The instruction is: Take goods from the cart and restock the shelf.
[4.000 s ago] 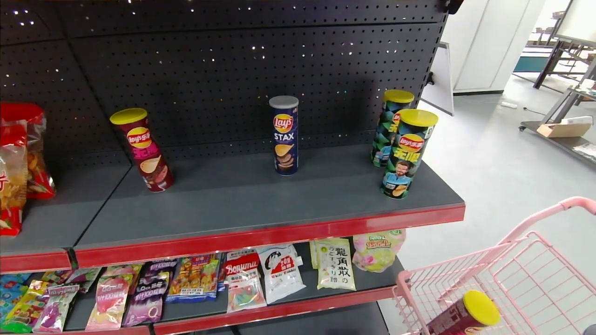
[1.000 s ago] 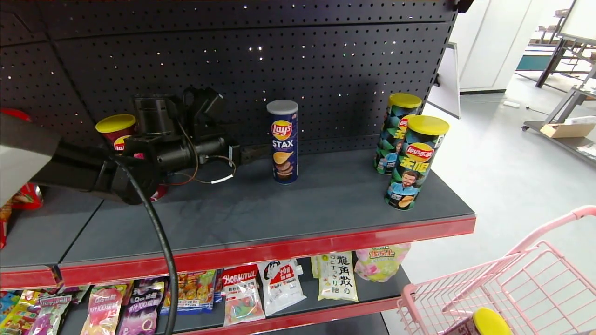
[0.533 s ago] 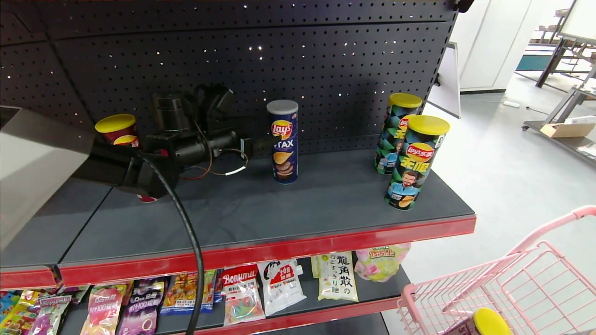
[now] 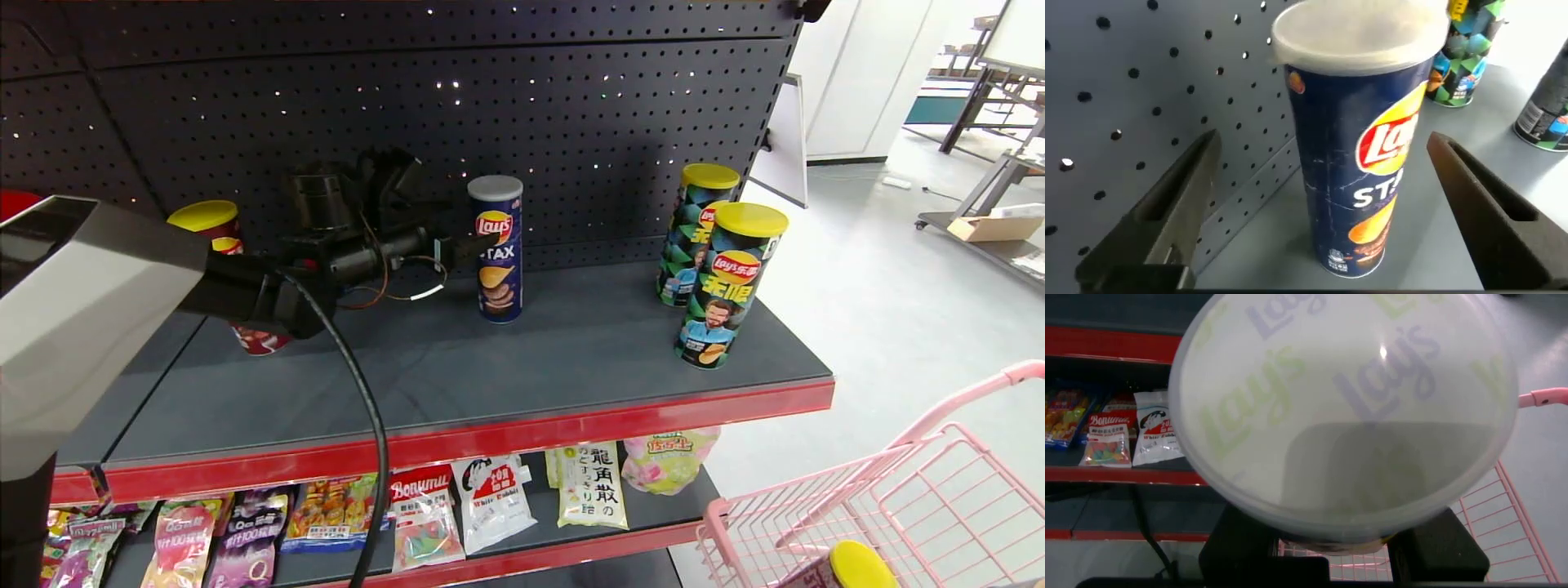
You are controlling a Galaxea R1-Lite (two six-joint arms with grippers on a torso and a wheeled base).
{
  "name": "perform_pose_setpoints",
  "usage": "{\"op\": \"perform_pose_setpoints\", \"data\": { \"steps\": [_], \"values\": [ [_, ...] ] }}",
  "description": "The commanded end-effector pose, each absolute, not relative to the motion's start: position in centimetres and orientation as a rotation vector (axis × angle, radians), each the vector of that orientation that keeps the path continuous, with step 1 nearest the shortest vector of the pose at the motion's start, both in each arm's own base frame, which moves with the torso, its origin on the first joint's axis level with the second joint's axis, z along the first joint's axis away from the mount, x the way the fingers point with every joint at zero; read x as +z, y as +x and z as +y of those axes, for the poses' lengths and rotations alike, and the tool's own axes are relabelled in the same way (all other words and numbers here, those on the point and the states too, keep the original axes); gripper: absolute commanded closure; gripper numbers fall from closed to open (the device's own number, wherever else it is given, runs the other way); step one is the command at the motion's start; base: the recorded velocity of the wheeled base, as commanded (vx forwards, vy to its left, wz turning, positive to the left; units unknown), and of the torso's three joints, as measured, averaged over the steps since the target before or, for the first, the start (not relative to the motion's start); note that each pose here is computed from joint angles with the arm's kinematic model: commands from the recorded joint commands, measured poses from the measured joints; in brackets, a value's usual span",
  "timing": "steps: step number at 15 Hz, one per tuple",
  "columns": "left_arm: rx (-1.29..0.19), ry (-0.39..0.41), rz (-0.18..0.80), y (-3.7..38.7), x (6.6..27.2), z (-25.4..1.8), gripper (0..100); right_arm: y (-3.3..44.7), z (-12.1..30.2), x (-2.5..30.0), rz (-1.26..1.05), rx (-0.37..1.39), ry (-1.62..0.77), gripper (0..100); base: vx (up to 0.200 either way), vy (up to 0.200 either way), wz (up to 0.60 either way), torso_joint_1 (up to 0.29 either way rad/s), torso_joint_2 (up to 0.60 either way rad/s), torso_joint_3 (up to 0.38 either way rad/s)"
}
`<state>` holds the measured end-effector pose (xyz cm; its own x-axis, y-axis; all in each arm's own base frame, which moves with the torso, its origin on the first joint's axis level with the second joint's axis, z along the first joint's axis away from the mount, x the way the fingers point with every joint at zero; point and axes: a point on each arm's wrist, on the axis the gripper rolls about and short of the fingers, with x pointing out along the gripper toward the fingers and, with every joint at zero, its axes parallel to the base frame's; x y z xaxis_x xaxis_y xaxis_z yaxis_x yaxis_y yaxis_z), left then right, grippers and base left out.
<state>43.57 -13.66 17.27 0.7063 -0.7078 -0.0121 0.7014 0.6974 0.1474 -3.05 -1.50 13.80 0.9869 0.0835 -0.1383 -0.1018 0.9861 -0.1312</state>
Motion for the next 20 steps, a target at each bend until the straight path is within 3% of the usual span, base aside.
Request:
{"op": "perform_pose_setpoints", "data": {
  "steps": [1,13,20],
  "values": [
    [-0.790,0.136,-0.037,43.7,16.9,-14.2,0,-3.0,-1.5,13.8,0.133,0.094,-0.139,100,0.000,0.000,0.00,0.000,0.00,0.000],
    [-0.820,0.125,-0.042,45.2,15.4,-16.5,0,-3.0,-1.5,13.9,0.139,0.093,-0.140,100,0.000,0.000,0.00,0.000,0.00,0.000],
    [-0.802,0.127,-0.058,46.2,15.6,-16.8,0,-3.0,-1.5,13.9,0.133,0.093,-0.139,100,0.000,0.000,0.00,0.000,0.00,0.000]
  ]
}}
